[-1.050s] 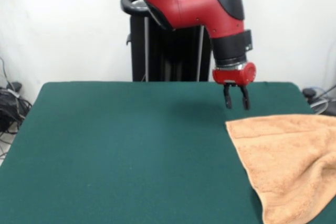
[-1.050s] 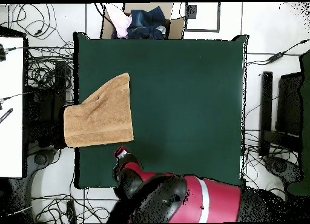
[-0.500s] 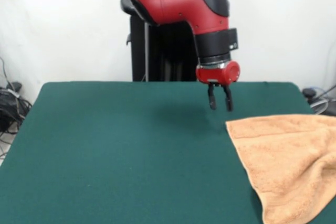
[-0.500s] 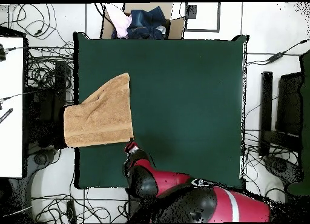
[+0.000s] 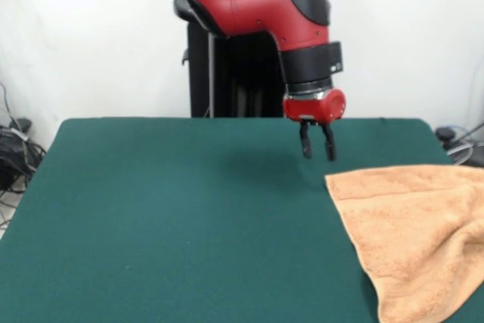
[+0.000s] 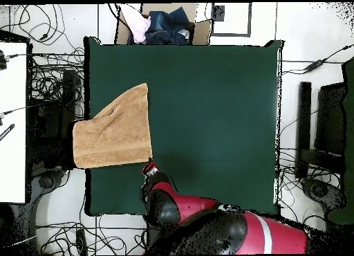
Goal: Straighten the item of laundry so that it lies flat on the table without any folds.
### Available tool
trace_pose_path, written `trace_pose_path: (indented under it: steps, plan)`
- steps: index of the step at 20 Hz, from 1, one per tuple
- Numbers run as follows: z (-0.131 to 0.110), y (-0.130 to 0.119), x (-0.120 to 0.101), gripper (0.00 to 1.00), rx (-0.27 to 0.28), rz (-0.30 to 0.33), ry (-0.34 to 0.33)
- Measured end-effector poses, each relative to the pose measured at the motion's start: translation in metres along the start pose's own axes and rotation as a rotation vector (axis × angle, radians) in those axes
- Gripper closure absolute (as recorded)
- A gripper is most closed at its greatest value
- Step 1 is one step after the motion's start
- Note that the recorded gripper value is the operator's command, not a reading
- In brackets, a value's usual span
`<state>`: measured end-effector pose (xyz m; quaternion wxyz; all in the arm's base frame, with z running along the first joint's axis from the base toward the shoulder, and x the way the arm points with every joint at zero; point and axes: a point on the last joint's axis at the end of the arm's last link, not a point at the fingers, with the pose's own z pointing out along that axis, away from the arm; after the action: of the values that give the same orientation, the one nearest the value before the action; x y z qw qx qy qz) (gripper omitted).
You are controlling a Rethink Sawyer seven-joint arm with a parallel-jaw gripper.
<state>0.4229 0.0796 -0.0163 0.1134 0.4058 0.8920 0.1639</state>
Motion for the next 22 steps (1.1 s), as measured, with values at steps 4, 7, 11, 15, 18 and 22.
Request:
trace_pose_path:
  steps: [4, 7, 11, 15, 18, 22]
  plan:
    - [0.008, 0.005, 0.013, 0.0, 0.0, -0.024, 0.019]
    - [0.012, 0.006, 0.024, 0.0, 0.003, -0.038, 0.036]
    - [0.016, 0.008, 0.041, 0.0, 0.008, -0.061, 0.062]
    - [0.018, 0.007, 0.052, 0.0, 0.013, -0.073, 0.077]
    - [0.02, 0.005, 0.056, 0.0, 0.018, -0.072, 0.086]
    - [0.023, 0.002, 0.058, 0.0, 0.023, -0.068, 0.092]
